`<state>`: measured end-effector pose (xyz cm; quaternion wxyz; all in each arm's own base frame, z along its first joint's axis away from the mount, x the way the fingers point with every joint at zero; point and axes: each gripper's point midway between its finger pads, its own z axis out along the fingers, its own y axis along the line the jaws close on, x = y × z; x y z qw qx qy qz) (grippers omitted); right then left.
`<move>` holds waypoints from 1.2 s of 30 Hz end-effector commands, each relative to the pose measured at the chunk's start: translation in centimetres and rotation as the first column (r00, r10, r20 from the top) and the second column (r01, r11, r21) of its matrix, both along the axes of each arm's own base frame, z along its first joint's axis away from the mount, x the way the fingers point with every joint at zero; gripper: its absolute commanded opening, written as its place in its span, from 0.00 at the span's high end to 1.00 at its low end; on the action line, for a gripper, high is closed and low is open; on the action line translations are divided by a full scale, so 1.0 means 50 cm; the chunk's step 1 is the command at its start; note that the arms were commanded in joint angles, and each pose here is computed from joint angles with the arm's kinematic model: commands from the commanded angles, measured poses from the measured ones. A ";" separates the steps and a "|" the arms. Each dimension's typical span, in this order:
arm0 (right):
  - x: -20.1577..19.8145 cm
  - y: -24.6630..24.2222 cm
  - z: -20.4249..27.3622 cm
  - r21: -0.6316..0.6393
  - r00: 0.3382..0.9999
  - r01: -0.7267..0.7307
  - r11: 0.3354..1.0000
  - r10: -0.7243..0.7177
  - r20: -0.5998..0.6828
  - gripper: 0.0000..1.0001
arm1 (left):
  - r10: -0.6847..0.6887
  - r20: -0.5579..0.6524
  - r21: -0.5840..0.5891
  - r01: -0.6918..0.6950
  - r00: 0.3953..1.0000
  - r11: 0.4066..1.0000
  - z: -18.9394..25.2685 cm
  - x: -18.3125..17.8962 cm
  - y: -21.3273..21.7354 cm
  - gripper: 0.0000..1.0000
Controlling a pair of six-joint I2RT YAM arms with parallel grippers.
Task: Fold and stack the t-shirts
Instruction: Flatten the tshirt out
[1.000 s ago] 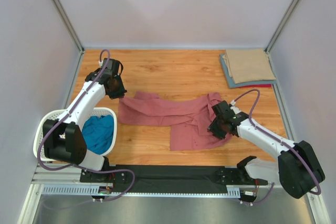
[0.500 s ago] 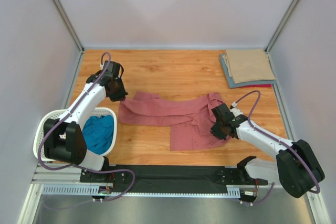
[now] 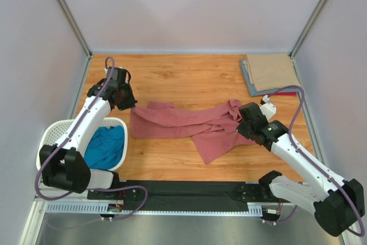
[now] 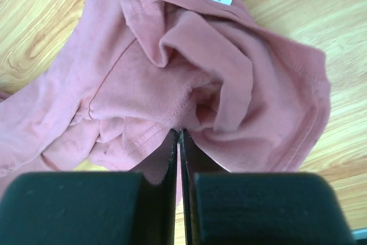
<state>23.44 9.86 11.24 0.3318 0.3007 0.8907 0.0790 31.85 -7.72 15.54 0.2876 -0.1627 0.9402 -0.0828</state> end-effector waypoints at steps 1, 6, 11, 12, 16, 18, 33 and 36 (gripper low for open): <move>-0.014 -0.029 0.006 -0.085 1.000 -0.010 0.996 0.008 -0.019 1.00 | -0.023 0.062 -0.016 0.024 0.998 1.000 0.048 0.005 -0.005 1.00; -0.030 -0.009 -0.051 -0.047 0.996 -0.054 0.997 0.050 -0.078 0.91 | -0.020 0.042 -0.014 0.021 0.999 1.000 0.030 0.002 -0.005 1.00; -0.041 -0.024 -0.074 -0.116 0.987 -0.080 0.990 0.063 -0.146 0.78 | -0.028 0.014 0.000 0.028 1.000 1.000 0.006 -0.003 -0.002 1.00; -0.041 -0.035 -0.072 -0.143 0.988 -0.072 0.987 0.051 -0.147 0.75 | -0.029 0.012 0.003 0.029 1.000 1.000 0.004 -0.003 -0.001 1.00; -0.056 -0.073 -0.063 -0.214 0.986 -0.035 0.976 -0.001 -0.164 0.69 | -0.037 0.003 0.016 0.037 0.999 0.999 0.000 -0.004 0.002 1.00; -0.071 -0.090 -0.066 -0.233 0.982 -0.015 0.972 -0.029 -0.185 0.66 | -0.039 0.002 0.021 0.039 0.999 0.999 -0.001 -0.002 0.003 1.00; -0.097 -0.134 -0.109 -0.281 0.967 0.041 0.959 -0.109 -0.231 0.60 | -0.043 -0.015 0.014 0.043 0.999 0.999 -0.013 0.001 -0.002 1.00; -0.097 -0.134 -0.109 -0.278 0.967 0.047 0.959 -0.113 -0.228 0.58 | -0.042 -0.013 0.014 0.042 0.999 0.999 -0.012 0.002 -0.002 1.00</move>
